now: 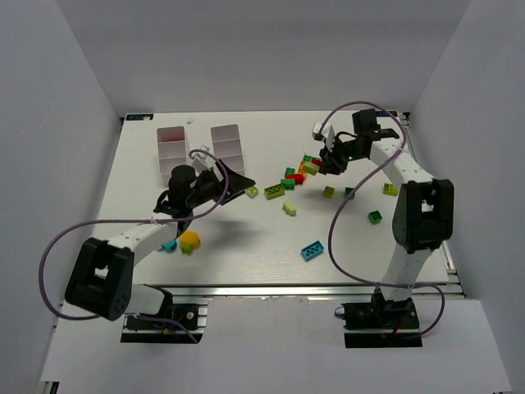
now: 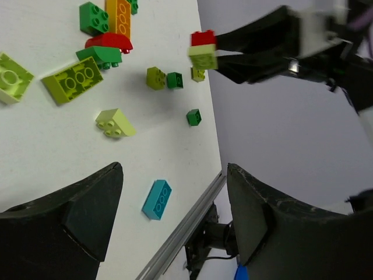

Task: Sort the legos into containers by color

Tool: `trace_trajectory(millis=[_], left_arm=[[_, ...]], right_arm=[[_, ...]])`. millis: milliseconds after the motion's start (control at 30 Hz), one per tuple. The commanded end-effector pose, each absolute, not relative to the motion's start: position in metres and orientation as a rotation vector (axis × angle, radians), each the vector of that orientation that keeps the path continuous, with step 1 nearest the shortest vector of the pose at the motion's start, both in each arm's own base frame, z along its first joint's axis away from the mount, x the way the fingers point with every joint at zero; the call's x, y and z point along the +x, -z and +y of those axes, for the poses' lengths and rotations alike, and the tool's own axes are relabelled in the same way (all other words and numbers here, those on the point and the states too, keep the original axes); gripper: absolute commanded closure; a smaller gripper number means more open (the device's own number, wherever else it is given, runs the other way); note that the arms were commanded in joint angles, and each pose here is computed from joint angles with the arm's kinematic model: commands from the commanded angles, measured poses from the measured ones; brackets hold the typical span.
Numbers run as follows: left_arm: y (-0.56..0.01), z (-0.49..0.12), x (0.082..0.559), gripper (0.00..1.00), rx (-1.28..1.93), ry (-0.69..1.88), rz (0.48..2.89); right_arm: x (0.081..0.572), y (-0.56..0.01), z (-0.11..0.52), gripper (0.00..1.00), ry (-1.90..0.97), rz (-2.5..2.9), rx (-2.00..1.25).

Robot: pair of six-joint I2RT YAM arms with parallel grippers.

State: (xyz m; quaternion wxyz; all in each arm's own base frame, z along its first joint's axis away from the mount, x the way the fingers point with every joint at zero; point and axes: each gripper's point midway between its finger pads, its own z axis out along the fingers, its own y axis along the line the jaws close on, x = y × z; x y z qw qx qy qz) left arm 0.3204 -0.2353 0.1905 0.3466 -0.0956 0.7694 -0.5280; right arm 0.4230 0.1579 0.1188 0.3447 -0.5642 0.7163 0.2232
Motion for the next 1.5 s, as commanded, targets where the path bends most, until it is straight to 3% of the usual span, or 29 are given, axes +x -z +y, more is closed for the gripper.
trace_trajectory(millis=[0, 333, 1100, 1267, 1367, 1467], left_arm=[[-0.234, -0.257, 0.333, 0.19, -0.155, 1.456, 1.870], [-0.249, -0.295, 0.344, 0.18, -0.125, 1.574, 1.830], [-0.228, -0.297, 0.333, 0.22, -0.124, 1.531, 1.898], [-0.226, -0.297, 0.333, 0.29, -0.126, 1.532, 1.904], [-0.227, -0.298, 0.332, 0.48, -0.117, 1.541, 1.894], [-0.227, -0.298, 0.332, 0.56, -0.116, 1.544, 1.891]], right_arm=[[0.400, -0.171, 0.206, 1.00, -0.678, 1.700, -1.410], [0.357, -0.207, 0.277, 1.00, -0.634, 1.601, -1.348], [0.341, -0.220, 0.300, 1.00, -0.626, 1.527, -1.385], [0.338, -0.220, 0.302, 1.00, -0.639, 1.526, -1.388], [0.339, -0.220, 0.301, 1.00, -0.642, 1.529, -1.386], [0.338, -0.221, 0.302, 1.00, -0.645, 1.524, -1.388]])
